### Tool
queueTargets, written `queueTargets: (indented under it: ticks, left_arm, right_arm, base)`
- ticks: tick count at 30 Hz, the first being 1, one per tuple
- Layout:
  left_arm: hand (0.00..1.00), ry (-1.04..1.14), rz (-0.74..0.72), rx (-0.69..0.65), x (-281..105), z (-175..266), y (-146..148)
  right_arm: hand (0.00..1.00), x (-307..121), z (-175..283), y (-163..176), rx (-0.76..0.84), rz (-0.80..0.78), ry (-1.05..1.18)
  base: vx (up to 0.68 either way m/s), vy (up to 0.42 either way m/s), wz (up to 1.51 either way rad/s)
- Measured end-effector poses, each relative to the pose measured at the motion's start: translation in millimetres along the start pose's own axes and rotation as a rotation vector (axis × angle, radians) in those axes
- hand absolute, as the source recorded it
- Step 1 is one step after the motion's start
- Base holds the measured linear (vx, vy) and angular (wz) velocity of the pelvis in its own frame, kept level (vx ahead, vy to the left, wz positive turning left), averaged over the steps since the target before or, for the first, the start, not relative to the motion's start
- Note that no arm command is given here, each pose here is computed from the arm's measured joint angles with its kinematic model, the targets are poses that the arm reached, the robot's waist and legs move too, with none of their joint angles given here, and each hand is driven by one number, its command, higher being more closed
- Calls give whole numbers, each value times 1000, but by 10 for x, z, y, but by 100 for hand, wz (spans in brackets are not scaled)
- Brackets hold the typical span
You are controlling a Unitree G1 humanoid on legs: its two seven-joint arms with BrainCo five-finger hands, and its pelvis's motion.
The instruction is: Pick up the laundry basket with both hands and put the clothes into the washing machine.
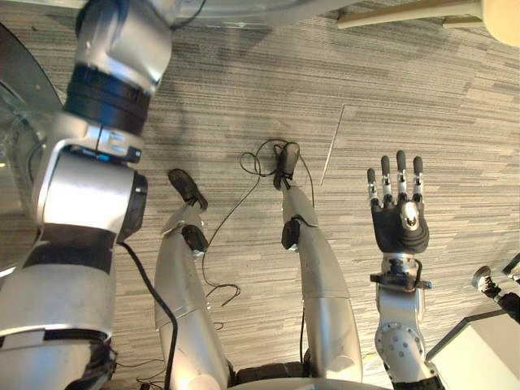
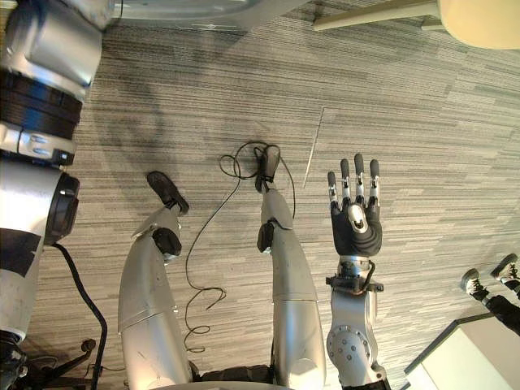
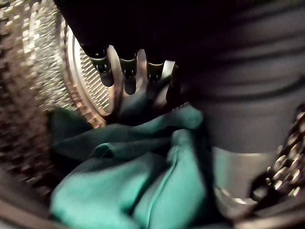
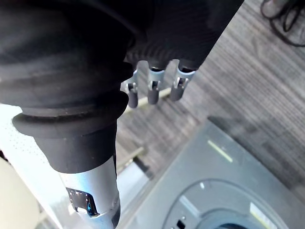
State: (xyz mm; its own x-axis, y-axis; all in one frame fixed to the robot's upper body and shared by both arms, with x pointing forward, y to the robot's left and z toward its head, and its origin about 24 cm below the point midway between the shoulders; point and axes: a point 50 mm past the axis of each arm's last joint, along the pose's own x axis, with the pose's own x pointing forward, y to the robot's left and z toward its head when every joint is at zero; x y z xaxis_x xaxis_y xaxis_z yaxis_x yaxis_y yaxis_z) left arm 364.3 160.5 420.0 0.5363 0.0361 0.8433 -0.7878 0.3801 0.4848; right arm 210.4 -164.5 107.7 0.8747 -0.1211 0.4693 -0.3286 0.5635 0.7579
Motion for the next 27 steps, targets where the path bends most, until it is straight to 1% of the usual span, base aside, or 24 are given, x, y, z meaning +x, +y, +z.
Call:
queueTargets:
  ticks: [2, 4, 6, 7, 8, 9, 10, 12, 13, 15, 16, 17, 19, 21, 22, 24, 26, 27]
  left_arm:
    - [0, 32, -29, 17, -70, -131, -59]
    - [0, 81, -30, -11, -120, -247, -79]
    - [0, 144, -16, -82, -185, -345, -122]
    - [0, 200, -10, -199, -258, -353, -223]
    - [0, 227, 1, -264, -283, -331, -268]
    - [0, 252, 13, -373, -329, -210, -368]
    - [0, 270, 46, -493, -385, -81, -409]
    - [0, 271, 118, -628, -511, 74, -398]
    - [0, 259, 136, -643, -569, 84, -377]
    - [0, 208, 198, -704, -956, 56, -281]
    - [0, 220, 215, -718, -1068, 9, -267]
    - [0, 280, 251, -744, -1313, -119, -258]
    - [0, 440, 274, -725, -1749, -358, -352]
    - [0, 578, 246, -708, -2064, -504, -481]
    - [0, 599, 239, -709, -2115, -518, -502]
    - [0, 655, 179, -761, -2300, -534, -611]
    - [0, 662, 124, -784, -2456, -510, -676]
    - [0, 674, 50, -821, -2635, -467, -757]
  right_arm:
    - [0, -8, 1, -7, 5, 0, 8]
    - [0, -15, -27, 7, 18, 3, 20]
    - [0, -29, -80, 37, 34, 11, 40]
    - [0, -39, -104, 46, 39, 11, 49]
    - [0, -41, -105, 41, 37, 9, 49]
    - [0, -36, -98, 32, 29, 9, 50]
    - [0, -20, -93, 28, 8, 16, 49]
    - [0, -2, -53, 20, -19, 18, 26]
    - [0, 3, -36, 11, -22, 11, 13]
    - [0, 23, 7, 3, -39, -6, -38]
    - [0, 24, 11, 3, -41, -8, -43]
    - [0, 23, 9, 0, -37, -16, -53]
    - [0, 20, -7, 7, -49, -19, -57]
    - [0, 23, 8, -18, -80, -33, -57]
    - [0, 28, 5, -30, -91, -38, -53]
    - [0, 22, -62, -105, -118, -81, -12]
    - [0, 0, -116, -162, -136, -113, 22]
    - [0, -25, -160, -218, -159, -138, 46]
  base:
    - [0, 0, 0]
    - [-12, -26, -4]
    - [-6, -8, -2]
    - [0, 0, 0]
    - [-25, -22, 3]
    - [-21, -13, 8]
    - [-20, -11, 10]
    - [-13, -5, 17]
    - [-5, -1, 39]
    - [5, -9, 32]
    - [11, -28, 13]
    - [13, -36, 10]
    - [12, -38, 7]
    - [6, -35, 18]
    - [5, -30, 28]
    - [11, -22, 24]
    - [21, 0, 14]
    - [29, 20, 13]
